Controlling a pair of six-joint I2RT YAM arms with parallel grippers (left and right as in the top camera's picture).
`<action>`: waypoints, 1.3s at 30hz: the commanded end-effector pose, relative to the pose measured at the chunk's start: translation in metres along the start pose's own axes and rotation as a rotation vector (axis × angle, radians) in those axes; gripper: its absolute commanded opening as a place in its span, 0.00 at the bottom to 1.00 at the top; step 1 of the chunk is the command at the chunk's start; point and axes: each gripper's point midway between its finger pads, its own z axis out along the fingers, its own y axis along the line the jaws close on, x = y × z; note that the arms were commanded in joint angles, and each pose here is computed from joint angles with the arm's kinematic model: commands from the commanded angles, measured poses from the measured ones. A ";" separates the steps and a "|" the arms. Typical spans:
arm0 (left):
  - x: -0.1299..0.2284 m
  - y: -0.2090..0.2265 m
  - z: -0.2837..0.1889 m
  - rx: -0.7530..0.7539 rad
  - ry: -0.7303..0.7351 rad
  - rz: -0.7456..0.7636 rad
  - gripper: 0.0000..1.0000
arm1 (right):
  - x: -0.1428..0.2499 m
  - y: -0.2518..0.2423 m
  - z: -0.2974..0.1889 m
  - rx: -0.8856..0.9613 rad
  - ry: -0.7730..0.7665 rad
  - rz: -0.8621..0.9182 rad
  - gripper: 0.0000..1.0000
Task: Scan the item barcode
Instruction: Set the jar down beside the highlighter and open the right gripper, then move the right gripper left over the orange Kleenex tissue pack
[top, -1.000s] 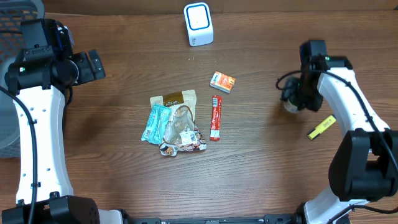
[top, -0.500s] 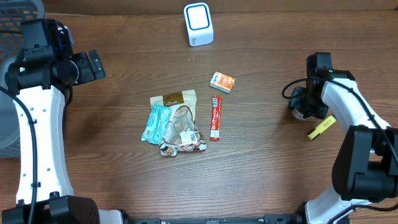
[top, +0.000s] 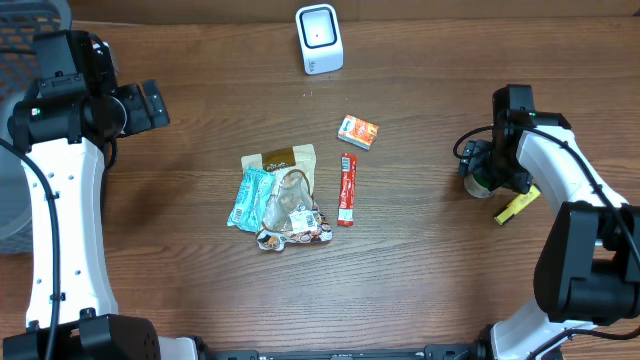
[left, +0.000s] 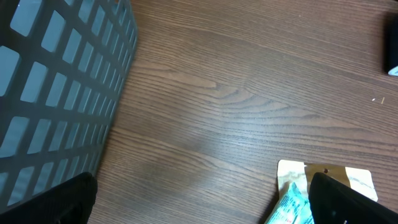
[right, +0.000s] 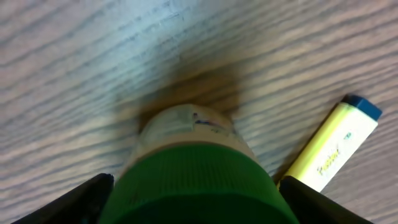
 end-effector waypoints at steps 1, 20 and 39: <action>-0.003 -0.002 0.000 0.009 -0.005 -0.012 1.00 | -0.008 -0.002 -0.005 0.006 -0.031 0.003 0.85; -0.003 -0.002 0.000 0.009 -0.005 -0.012 1.00 | -0.066 0.114 -0.126 -0.427 -0.205 -0.125 0.75; -0.003 -0.002 0.000 0.009 -0.005 -0.012 1.00 | -0.038 0.244 -0.041 -0.272 -0.297 -0.471 0.64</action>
